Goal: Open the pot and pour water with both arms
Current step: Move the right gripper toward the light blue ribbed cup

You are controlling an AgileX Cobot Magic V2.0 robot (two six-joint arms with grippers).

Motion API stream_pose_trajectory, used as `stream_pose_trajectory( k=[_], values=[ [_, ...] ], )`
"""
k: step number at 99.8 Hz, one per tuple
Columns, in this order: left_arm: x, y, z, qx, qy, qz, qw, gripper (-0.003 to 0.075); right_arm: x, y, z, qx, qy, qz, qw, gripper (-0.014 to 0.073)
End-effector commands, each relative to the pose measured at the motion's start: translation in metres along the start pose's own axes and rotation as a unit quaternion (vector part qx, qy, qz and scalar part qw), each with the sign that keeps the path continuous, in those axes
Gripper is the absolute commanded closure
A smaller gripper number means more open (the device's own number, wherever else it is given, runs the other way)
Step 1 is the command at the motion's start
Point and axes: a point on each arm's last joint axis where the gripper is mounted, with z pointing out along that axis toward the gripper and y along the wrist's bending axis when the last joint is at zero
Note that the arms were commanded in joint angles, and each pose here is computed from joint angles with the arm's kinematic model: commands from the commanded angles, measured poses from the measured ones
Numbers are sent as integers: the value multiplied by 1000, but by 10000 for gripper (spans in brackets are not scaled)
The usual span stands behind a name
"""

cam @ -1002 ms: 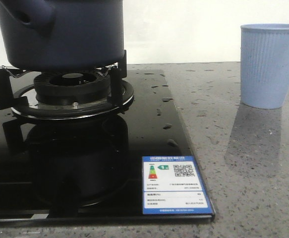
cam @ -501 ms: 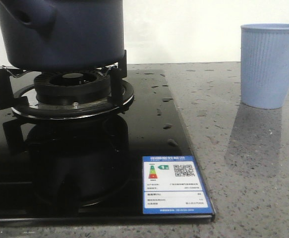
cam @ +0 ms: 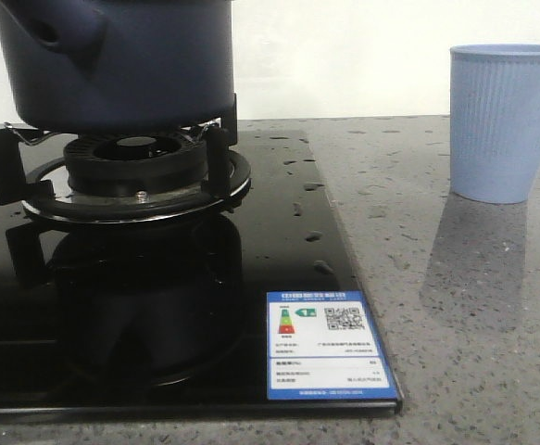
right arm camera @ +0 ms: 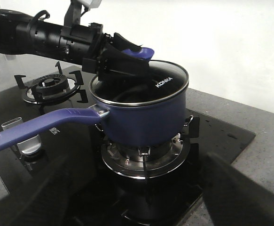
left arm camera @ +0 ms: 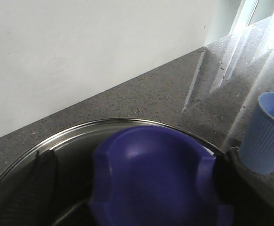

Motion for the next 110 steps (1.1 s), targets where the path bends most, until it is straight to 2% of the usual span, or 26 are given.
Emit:
stream_pose_trajectory(
  k=[1,19,33,45,54,69,79,85,102,110],
  values=[
    [-15,-8,-4,24,-29,-3,999,191,-14,0,-1,1,-29,5,1000,99],
    [-15,-8,-4,25,-32,-8,999,404,-14,0,-1,4,-31,5,1000,99],
    [-18,-9,-4,25,-48,-10,998,502,-15,-3,-1,17,-36,4,999,99],
    [-28,-11,-10,22,-73,-15,997,507,-17,-10,-2,56,-47,-2,997,99],
    [-40,-13,-22,15,-95,-6,995,507,-20,-21,-4,122,-60,-24,990,99],
    [-63,-23,-50,-1,-134,25,991,507,-28,-42,-14,253,-92,-79,960,98],
    [-76,-35,-72,-10,-161,41,986,507,-32,-50,-19,300,-115,-84,943,85],
    [-81,-42,-83,-13,-174,46,984,507,-27,-51,-17,300,-108,-80,944,76],
    [-92,-60,-106,-15,-201,67,977,507,7,-45,-1,222,-30,-57,973,76],
    [-95,-65,-112,-14,-209,68,975,510,26,-45,6,203,7,-42,978,76]
  ],
)
